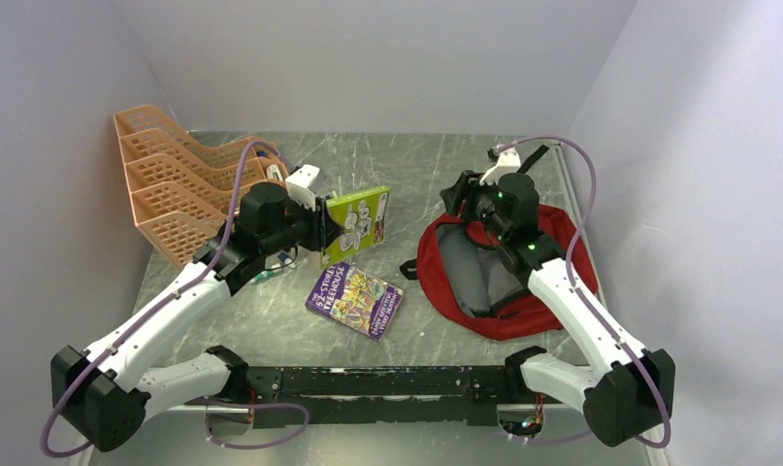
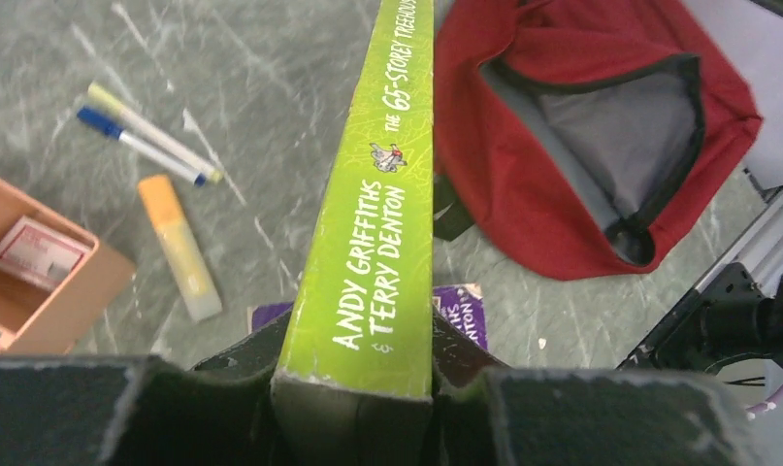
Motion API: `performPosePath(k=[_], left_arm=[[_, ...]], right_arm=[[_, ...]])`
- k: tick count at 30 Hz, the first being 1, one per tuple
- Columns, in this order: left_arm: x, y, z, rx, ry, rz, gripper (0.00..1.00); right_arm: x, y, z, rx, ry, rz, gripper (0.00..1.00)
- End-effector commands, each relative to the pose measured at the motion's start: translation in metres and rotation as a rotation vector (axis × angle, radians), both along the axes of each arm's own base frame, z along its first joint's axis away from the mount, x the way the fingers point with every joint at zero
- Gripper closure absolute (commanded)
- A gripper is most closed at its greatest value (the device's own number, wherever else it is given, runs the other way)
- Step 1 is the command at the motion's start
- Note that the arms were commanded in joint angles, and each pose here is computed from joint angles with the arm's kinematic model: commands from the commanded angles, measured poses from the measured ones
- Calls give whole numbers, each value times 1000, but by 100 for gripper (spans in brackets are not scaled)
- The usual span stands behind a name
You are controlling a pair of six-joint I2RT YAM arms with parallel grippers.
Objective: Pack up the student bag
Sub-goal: Adjust the book, then place the book in the student bag.
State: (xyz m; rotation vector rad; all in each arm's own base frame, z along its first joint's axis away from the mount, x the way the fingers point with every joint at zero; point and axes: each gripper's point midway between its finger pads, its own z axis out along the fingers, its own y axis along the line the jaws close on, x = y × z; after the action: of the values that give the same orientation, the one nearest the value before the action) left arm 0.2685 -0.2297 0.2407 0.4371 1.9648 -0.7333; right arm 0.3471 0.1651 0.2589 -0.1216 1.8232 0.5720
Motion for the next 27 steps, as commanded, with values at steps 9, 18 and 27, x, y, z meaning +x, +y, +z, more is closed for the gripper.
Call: performPosePath(k=[9,18,27], left_arm=[[11,8,13,-17,-11,91,95],[11,2,13,-19,-1,66,95],[8,0,15,-37,4,52,95]], right_arm=[[-34,-105,-98,-545,455,-349,38],[-58,-103,-135,-671,631,-264,31],[-66,-105,-170,-918,680,-301,29]])
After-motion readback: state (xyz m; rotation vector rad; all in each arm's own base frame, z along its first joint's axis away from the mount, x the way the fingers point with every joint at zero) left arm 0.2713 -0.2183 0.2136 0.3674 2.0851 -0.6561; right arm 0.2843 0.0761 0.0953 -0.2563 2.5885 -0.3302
